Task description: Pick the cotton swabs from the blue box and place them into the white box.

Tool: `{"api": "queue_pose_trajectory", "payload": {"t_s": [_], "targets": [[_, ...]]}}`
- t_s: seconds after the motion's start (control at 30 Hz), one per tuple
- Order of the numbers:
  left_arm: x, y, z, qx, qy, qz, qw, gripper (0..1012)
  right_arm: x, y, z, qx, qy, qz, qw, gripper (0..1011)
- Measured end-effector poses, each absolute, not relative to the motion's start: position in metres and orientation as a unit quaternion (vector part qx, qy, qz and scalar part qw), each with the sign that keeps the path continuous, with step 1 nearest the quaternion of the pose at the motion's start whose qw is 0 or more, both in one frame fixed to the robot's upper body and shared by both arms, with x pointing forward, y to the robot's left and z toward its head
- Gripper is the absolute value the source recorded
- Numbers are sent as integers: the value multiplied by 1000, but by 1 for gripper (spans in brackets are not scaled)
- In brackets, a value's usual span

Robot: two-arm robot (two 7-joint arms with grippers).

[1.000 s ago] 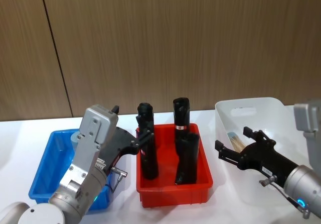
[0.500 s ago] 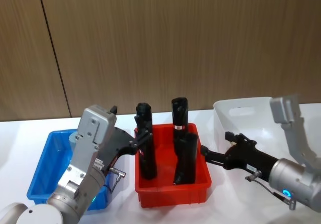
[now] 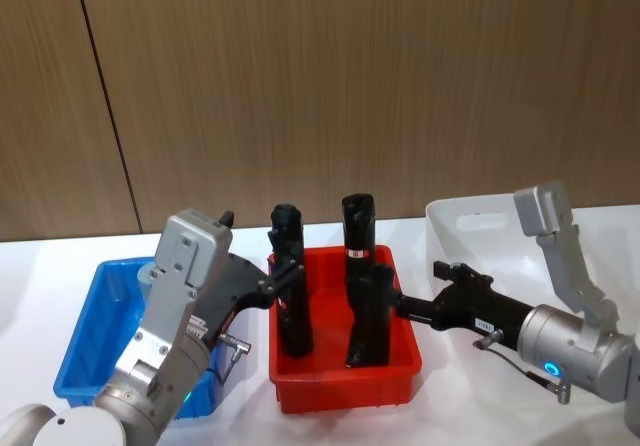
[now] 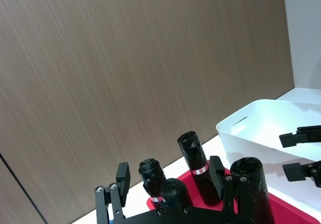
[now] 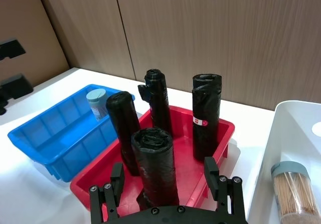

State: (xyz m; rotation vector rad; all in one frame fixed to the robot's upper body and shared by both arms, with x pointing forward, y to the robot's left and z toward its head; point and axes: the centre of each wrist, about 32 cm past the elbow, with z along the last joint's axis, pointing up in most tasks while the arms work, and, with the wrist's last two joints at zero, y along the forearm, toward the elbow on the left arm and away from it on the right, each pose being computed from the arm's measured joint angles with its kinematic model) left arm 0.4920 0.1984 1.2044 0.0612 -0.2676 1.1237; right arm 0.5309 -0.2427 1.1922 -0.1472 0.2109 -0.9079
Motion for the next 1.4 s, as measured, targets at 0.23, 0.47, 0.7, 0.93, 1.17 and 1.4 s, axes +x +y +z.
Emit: {"api": "queue_pose_trajectory", "payload": {"t_s": [0.23,0.47,0.7,0.93,1.17,1.4], "targets": [[492,198,1204,29,-126,531,837,1003,542,-241,1186,-72,107,-435,891,1002],[492,198,1204,29,-126,531,837,1003,548,-239,1181,-74,108,-430,893,1002],[492,198,1204,29,-126,531,837,1003,552,-235,1177,-77,108,-424,896,1002],[492,198,1204,29,-126,531,837,1003,557,-229,1174,-80,105,-418,899,1002],[492,198,1204,29,-126,531,837,1003,562,-223,1172,-84,102,-414,901,1002],[492,198,1204,29,-126,531,837,1003,566,-218,1170,-86,99,-410,903,1002]]}}
